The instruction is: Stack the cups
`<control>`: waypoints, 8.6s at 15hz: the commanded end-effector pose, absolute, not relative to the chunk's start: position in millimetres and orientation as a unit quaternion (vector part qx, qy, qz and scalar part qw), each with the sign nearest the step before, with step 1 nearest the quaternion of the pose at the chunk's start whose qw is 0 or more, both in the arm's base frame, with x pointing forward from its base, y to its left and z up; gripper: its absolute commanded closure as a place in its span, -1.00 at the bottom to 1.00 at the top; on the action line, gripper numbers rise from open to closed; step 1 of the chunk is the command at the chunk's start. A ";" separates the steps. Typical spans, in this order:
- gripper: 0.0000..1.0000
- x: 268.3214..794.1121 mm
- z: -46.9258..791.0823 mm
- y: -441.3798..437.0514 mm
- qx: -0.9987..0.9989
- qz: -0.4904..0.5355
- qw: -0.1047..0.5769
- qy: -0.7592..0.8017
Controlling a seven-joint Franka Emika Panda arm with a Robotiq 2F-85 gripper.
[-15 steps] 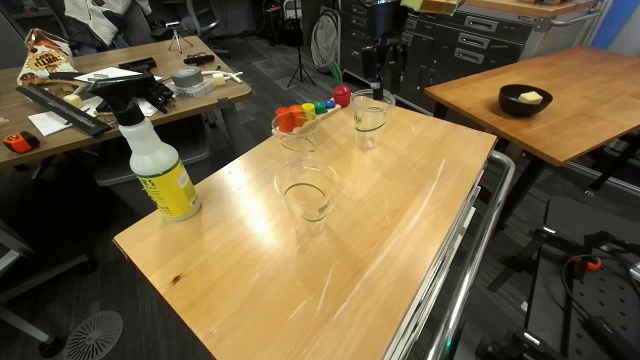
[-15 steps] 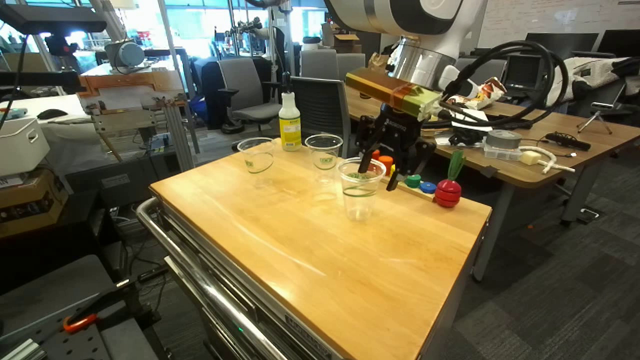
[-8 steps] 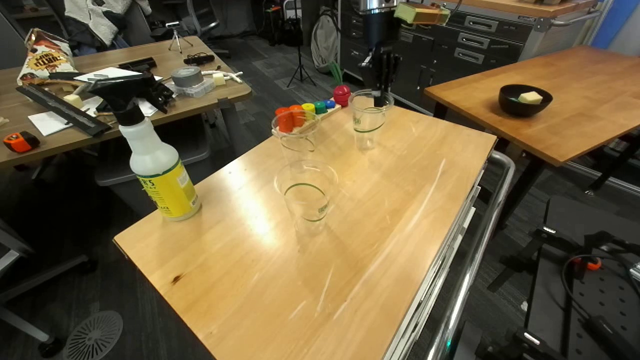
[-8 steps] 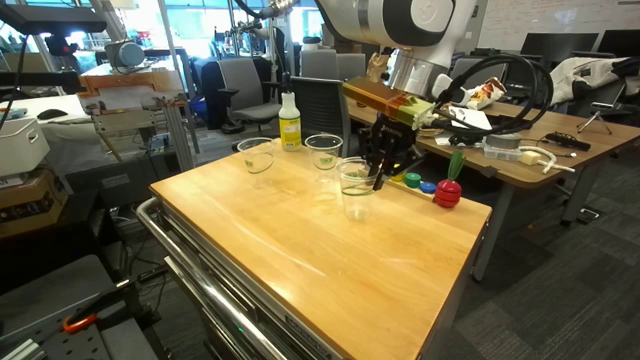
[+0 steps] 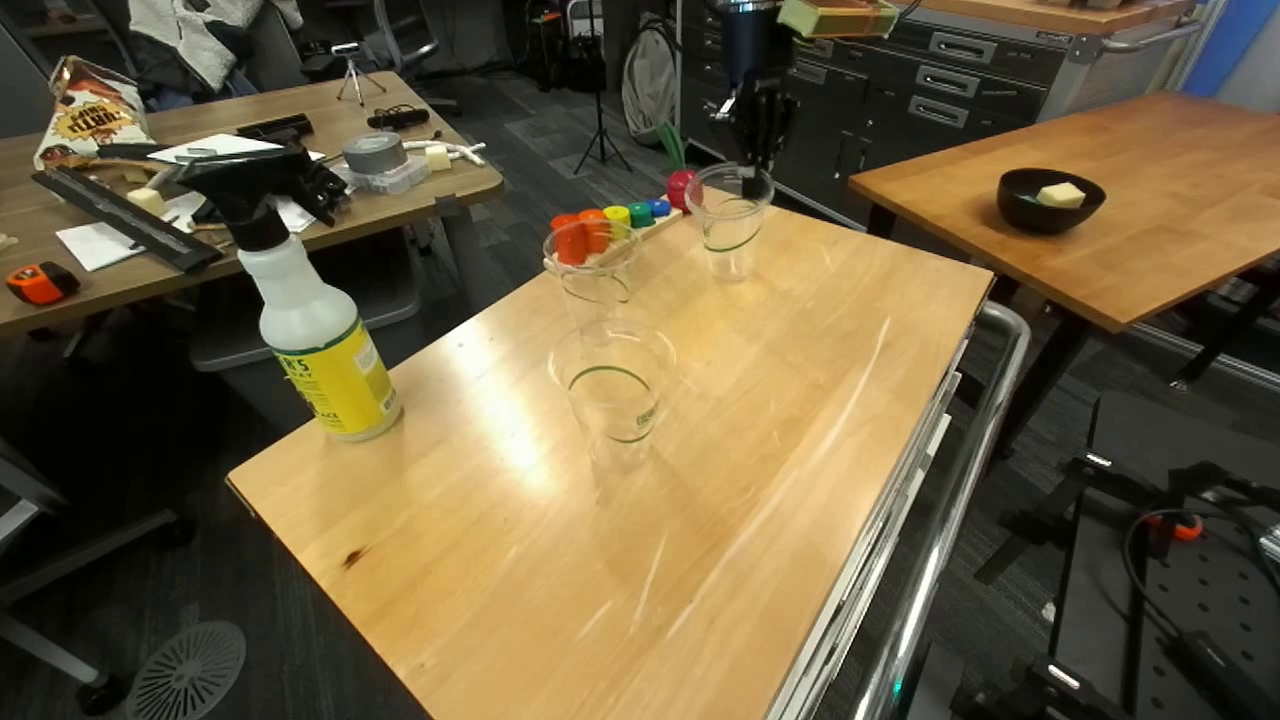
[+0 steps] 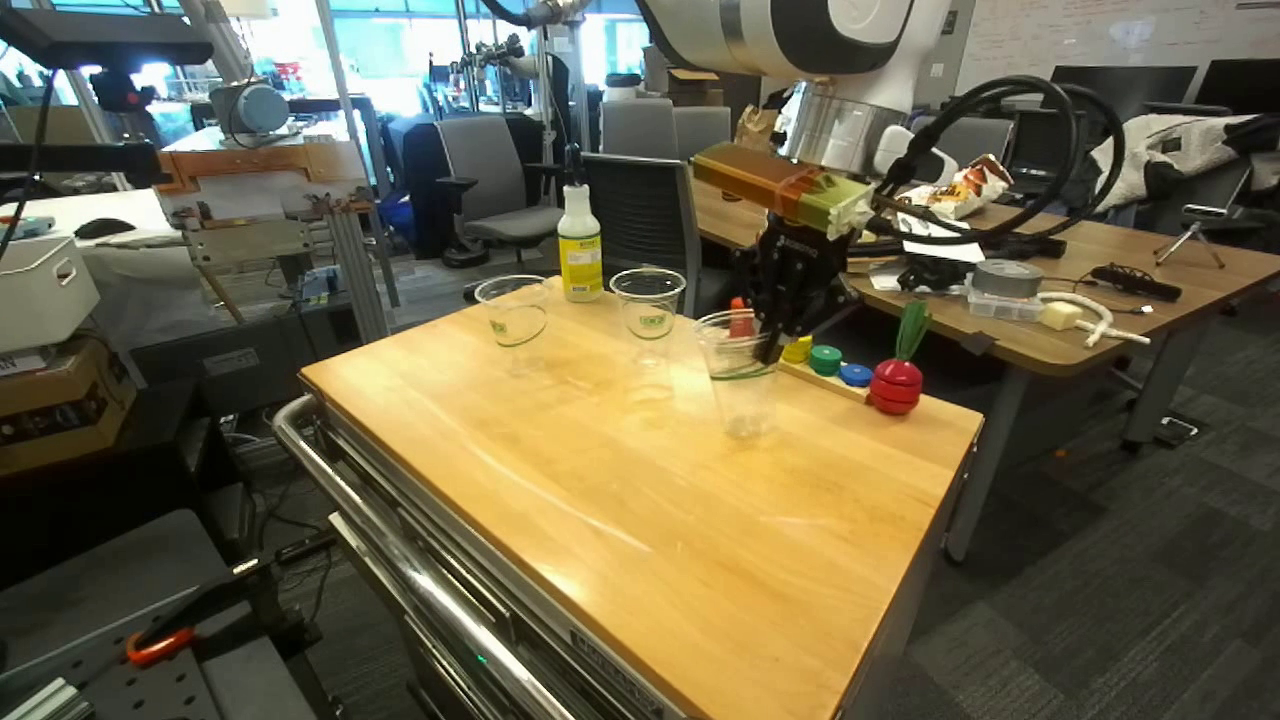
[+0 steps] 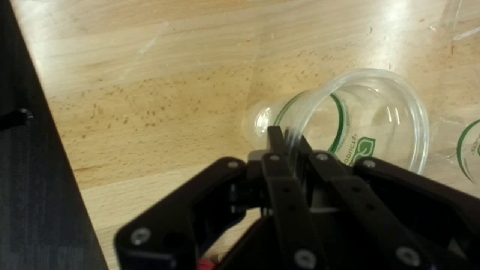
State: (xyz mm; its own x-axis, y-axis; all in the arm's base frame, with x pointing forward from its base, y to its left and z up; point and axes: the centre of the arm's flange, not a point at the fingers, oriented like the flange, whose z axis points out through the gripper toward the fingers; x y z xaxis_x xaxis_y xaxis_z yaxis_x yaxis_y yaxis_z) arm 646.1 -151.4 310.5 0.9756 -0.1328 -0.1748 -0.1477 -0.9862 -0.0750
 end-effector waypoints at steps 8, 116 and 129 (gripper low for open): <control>0.96 672.2 443.3 -101.6 -0.988 0.078 0.113 0.074; 0.95 588.6 373.6 83.8 -0.962 0.001 0.174 -0.211; -1.00 590.4 398.6 66.2 -0.969 0.012 0.102 -0.226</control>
State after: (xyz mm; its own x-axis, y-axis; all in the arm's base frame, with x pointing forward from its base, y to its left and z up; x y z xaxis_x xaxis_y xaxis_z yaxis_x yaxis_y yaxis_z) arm 584.1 74.5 358.0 0.8885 0.4589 0.0090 0.4400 -0.8460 -0.3013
